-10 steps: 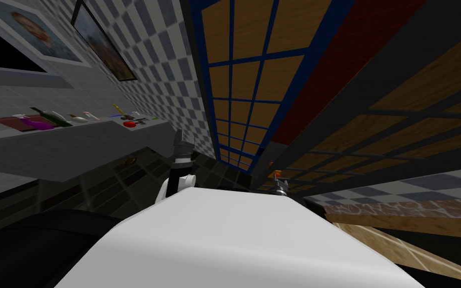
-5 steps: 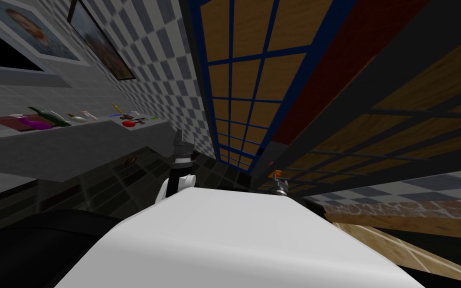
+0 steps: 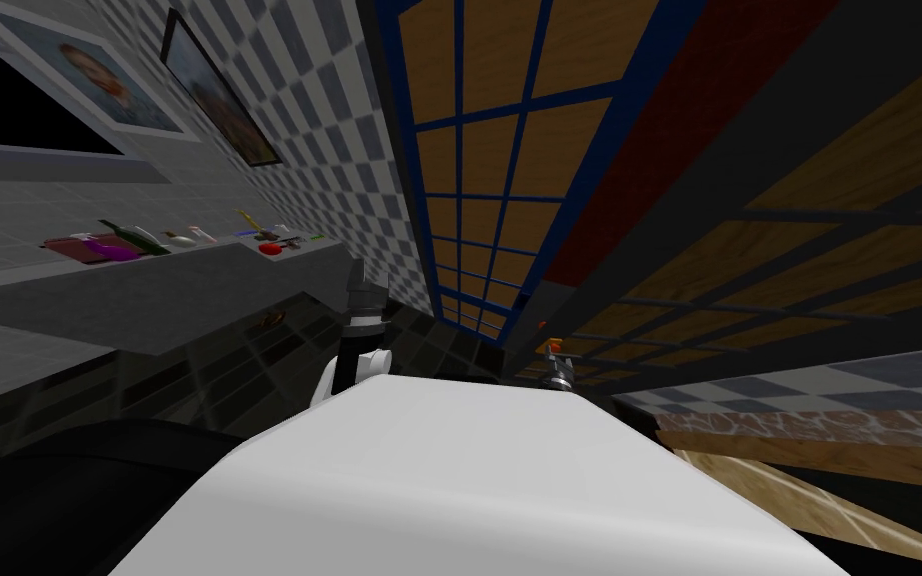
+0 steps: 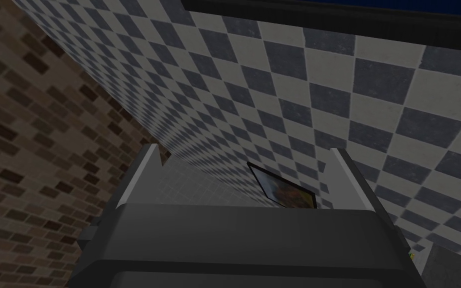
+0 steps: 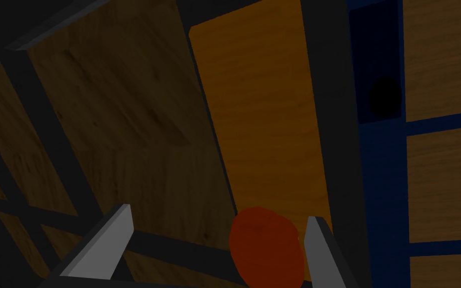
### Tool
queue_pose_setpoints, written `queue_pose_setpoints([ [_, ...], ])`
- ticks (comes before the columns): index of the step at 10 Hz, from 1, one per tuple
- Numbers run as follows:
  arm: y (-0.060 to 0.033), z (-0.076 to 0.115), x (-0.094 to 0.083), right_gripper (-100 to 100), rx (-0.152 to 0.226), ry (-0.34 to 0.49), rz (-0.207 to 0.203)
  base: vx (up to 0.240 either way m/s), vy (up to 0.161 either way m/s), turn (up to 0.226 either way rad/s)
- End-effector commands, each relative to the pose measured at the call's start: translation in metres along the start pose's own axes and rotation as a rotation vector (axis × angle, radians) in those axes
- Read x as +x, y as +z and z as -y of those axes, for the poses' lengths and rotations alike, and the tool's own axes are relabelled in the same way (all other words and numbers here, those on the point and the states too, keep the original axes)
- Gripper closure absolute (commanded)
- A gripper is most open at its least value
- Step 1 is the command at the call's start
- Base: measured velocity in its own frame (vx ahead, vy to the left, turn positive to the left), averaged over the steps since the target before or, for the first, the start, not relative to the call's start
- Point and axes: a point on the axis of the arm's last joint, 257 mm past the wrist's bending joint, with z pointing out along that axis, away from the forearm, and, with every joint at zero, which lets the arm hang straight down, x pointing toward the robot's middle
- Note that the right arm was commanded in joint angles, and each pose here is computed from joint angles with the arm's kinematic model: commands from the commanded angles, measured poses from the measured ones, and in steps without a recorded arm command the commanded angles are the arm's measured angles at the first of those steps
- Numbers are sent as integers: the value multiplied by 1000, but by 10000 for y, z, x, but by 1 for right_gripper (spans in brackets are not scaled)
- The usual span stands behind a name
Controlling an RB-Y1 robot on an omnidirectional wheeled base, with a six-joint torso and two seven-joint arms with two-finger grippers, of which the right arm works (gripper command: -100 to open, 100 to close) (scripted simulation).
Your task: Pull the door open
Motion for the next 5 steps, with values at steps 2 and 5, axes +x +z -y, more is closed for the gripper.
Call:
queue_pose_setpoints([
  [2,0,139,-53,100,21,59,2,-26,-13,47],
  [5,13,139,-79,100,18,125,8,-33,-25,54],
])
